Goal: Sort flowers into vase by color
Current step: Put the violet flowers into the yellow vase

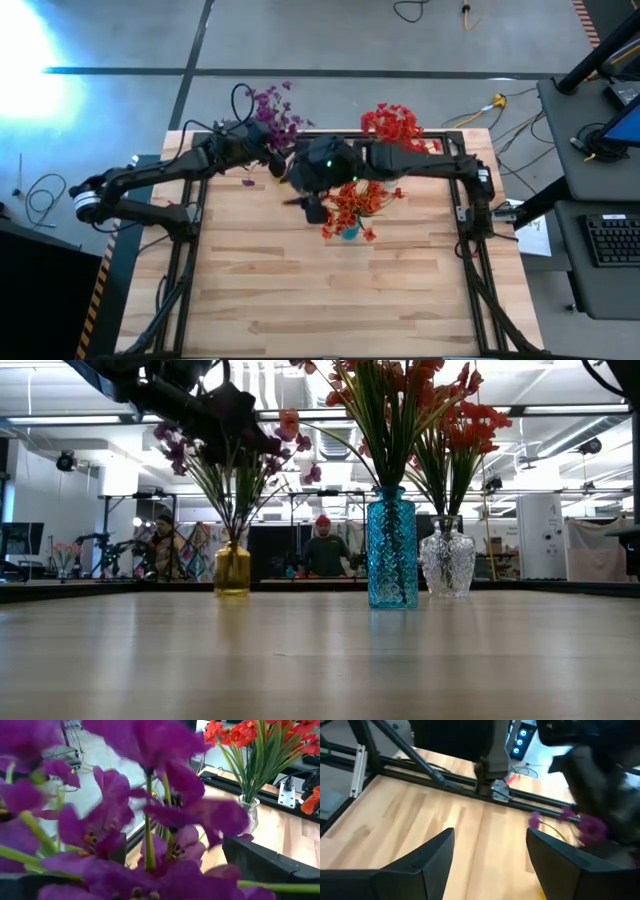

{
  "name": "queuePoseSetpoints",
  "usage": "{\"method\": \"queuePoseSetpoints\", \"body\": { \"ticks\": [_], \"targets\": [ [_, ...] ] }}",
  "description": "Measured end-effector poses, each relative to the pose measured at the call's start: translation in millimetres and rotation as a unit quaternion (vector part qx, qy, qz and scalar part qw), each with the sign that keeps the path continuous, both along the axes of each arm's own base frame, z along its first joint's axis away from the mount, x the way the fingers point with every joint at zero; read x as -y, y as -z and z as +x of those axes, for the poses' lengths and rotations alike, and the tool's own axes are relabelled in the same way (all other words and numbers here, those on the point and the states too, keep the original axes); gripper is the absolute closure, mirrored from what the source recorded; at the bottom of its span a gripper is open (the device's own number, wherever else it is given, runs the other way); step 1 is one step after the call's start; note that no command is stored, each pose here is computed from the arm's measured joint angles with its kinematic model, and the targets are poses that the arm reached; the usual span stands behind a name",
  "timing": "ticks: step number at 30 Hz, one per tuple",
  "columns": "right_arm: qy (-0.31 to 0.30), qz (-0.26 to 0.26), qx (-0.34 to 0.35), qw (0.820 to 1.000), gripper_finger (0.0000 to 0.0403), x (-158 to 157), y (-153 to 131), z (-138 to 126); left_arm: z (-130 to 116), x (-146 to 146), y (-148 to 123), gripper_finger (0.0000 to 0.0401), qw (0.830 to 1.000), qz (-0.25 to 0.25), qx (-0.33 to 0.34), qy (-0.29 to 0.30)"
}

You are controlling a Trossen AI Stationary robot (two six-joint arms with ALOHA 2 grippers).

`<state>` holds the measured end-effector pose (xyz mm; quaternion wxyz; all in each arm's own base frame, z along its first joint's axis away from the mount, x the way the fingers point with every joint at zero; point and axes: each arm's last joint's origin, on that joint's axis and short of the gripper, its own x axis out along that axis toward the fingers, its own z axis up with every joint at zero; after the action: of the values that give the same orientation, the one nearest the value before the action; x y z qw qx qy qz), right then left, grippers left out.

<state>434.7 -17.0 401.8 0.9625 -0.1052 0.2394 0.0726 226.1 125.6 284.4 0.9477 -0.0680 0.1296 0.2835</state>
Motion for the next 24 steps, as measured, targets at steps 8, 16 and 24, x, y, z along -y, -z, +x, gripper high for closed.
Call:
{"method": "queuePoseSetpoints", "body": {
  "ticks": [8, 16, 24],
  "targets": [
    [0.105, -0.075, -0.01, 0.992, 0.0172, -34.1, 33.8, 11.2, 6.8, -3.8, 2.3, 0.0087, 1.0, -0.006, -0.004, -0.001],
    [0.12, -0.056, -0.016, 0.991, 0.0173, -42.5, 45.9, 12.9, 6.6, -3.6, 2.3, 0.0087, 1.0, -0.001, -0.008, 0.002],
    [0.123, -0.053, 0.0, 0.991, 0.0174, -40.9, 31.1, 9.2, 5.2, -2.7, 4.3, 0.0087, 0.999, 0.025, -0.042, 0.016]
  ]
}}
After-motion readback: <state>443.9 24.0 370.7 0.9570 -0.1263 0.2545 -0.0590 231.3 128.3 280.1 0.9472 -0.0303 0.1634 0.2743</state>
